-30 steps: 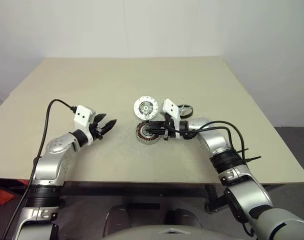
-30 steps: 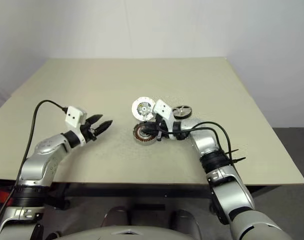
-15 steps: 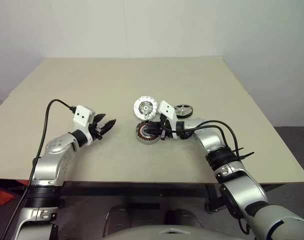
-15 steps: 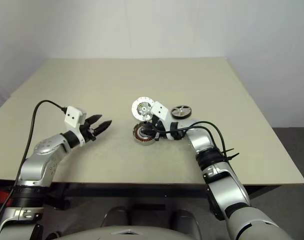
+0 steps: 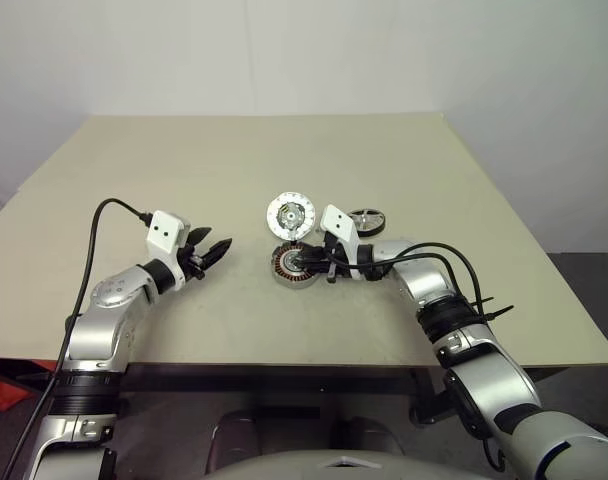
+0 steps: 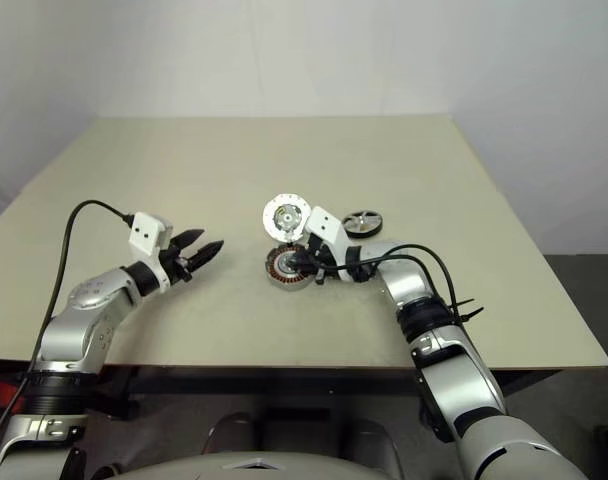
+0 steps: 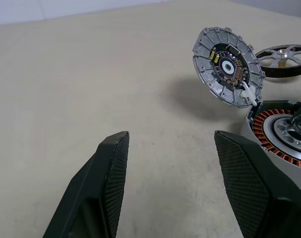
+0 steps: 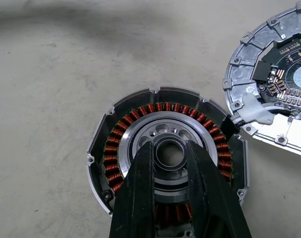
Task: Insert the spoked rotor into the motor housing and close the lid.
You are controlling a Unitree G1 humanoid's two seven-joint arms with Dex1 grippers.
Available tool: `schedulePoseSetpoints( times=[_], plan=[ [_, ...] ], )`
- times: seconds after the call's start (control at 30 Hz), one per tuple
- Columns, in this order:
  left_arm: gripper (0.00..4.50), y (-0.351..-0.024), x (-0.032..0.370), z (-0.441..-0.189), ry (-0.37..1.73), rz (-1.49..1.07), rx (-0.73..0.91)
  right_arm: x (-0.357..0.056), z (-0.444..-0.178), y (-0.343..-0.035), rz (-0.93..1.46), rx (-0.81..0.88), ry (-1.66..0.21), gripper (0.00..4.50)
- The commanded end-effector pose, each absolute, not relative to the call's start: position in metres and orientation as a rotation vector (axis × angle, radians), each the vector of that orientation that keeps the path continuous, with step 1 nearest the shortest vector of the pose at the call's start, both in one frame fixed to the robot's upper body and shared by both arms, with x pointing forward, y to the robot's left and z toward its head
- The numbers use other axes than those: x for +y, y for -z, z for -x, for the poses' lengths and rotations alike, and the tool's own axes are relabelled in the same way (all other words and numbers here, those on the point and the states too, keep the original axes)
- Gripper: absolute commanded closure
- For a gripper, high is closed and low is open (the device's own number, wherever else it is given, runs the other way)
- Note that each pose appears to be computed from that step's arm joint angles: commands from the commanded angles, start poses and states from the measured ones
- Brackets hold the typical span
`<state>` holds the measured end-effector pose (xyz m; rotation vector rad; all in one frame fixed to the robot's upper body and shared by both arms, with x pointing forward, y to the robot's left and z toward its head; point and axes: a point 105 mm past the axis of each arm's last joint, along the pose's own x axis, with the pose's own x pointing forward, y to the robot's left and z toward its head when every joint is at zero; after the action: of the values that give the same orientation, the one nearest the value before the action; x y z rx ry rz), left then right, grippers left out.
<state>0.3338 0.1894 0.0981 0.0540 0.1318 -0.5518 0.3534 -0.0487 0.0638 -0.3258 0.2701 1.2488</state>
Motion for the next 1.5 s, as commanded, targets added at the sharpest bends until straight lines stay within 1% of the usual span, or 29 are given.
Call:
schedulePoseSetpoints(
  times=[0.03,0.47,0.53,0.57,0.6,0.67,0.73,0.77,0.8,0.87,1.17,1.33,1.43,1.5],
  plan=[
    [1.61,-0.115,0.191,-0.336,0.547,-0.084,0.072,-0.047,-0.357,-0.074,0.344,0.23,-1.25,3.9],
    [1.61,-0.114,0.194,-0.335,0.54,-0.087,0.073,-0.044,-0.361,-0.074,0.352,0.226,-1.229,3.9],
    [1.61,-0.115,0.194,-0.335,0.539,-0.087,0.073,-0.044,-0.361,-0.074,0.35,0.23,-1.232,3.19],
    [1.61,-0.114,0.194,-0.335,0.538,-0.088,0.073,-0.044,-0.36,-0.074,0.351,0.23,-1.232,2.93],
    [1.61,-0.114,0.194,-0.335,0.538,-0.087,0.073,-0.045,-0.36,-0.074,0.352,0.229,-1.231,2.52],
    [1.61,-0.114,0.194,-0.335,0.537,-0.087,0.073,-0.045,-0.361,-0.075,0.354,0.221,-1.229,1.94],
    [1.61,-0.114,0.194,-0.335,0.537,-0.087,0.073,-0.044,-0.361,-0.078,0.348,0.208,-1.229,1.21],
    [1.61,-0.114,0.194,-0.335,0.537,-0.087,0.073,-0.044,-0.361,-0.079,0.347,0.203,-1.23,0.96],
    [1.61,-0.114,0.193,-0.335,0.537,-0.086,0.074,-0.044,-0.361,-0.08,0.346,0.2,-1.23,0.53],
    [1.61,-0.113,0.193,-0.335,0.537,-0.085,0.075,-0.044,-0.361,-0.083,0.338,0.192,-1.235,0.01],
    [1.61,-0.112,0.193,-0.334,0.538,-0.083,0.077,-0.044,-0.359,-0.095,0.273,0.158,-1.242,0.01],
    [1.61,-0.111,0.192,-0.335,0.541,-0.083,0.078,-0.046,-0.358,-0.096,0.263,0.16,-1.234,0.01],
    [1.61,-0.111,0.192,-0.335,0.542,-0.083,0.078,-0.046,-0.359,-0.094,0.289,0.157,-1.226,0.62],
    [1.61,-0.111,0.192,-0.335,0.542,-0.084,0.079,-0.046,-0.36,-0.094,0.291,0.156,-1.219,0.62]
  ],
)
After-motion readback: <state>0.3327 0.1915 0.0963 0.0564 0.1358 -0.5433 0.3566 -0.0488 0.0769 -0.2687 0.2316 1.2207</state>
